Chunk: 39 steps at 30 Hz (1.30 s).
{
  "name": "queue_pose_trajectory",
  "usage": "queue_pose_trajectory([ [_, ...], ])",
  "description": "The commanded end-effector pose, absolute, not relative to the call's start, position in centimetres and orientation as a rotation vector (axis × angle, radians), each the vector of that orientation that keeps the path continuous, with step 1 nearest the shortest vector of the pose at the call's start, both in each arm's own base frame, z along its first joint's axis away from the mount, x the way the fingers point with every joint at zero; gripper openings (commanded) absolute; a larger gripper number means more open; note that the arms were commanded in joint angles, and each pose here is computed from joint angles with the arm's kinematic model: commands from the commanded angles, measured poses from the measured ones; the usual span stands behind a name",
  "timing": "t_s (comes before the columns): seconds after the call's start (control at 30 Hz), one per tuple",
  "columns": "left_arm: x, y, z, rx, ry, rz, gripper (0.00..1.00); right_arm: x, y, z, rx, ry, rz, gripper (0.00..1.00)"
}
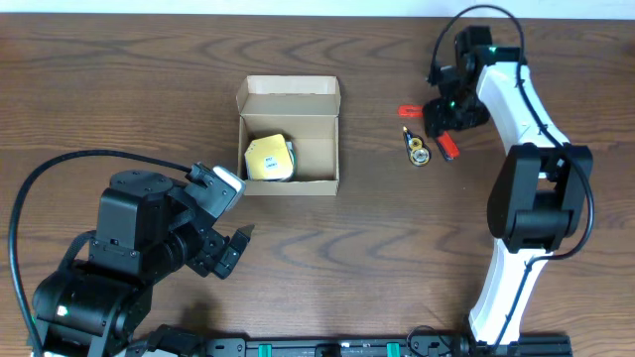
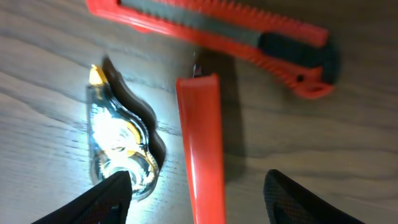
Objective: Pack container
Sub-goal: 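Grasp the small red tool with the right gripper and lift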
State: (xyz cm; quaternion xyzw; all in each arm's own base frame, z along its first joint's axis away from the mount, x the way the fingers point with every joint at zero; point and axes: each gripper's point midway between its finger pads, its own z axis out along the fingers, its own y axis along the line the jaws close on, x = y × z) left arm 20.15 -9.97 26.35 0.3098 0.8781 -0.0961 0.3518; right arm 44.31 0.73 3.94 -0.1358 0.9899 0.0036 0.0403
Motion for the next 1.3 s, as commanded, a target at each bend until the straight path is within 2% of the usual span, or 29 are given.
queue_pose_trajectory([
  [0.0,20.2,-9.9,26.9,0.806,2.256,-0.238,0.95,43.8,0.8,2.4,-0.430,3.050,0.004,0.64],
  [0.23,20.2,-9.9,26.9,0.806,2.256,-0.238,0.95,44.7,0.6,0.9,-0.383,3.005,-0.019,0.56],
  [0.67,20.2,-9.9,26.9,0.806,2.256,-0.238,0.95,46.0,0.6,0.0,-0.375,2.939,-0.036,0.34],
  [0.87,20.2,-9.9,26.9,0.806,2.256,-0.238,0.95,46.1,0.6,0.0,-0.374,2.935,-0.036,0.18],
  [1.07,20.2,-9.9,26.9,0.806,2.256,-0.238,0.95,45.9,0.6,0.2,-0.293,2.953,-0.025,0.07],
  [1.1,20.2,-9.9,26.9,0.806,2.256,-0.238,0.95,45.7,0.8,0.5,-0.274,2.960,-0.010,0.01],
  [1.27,20.2,-9.9,26.9,0.806,2.256,-0.238,0.95,45.9,1.9,4.3,-0.278,2.921,0.079,0.01],
])
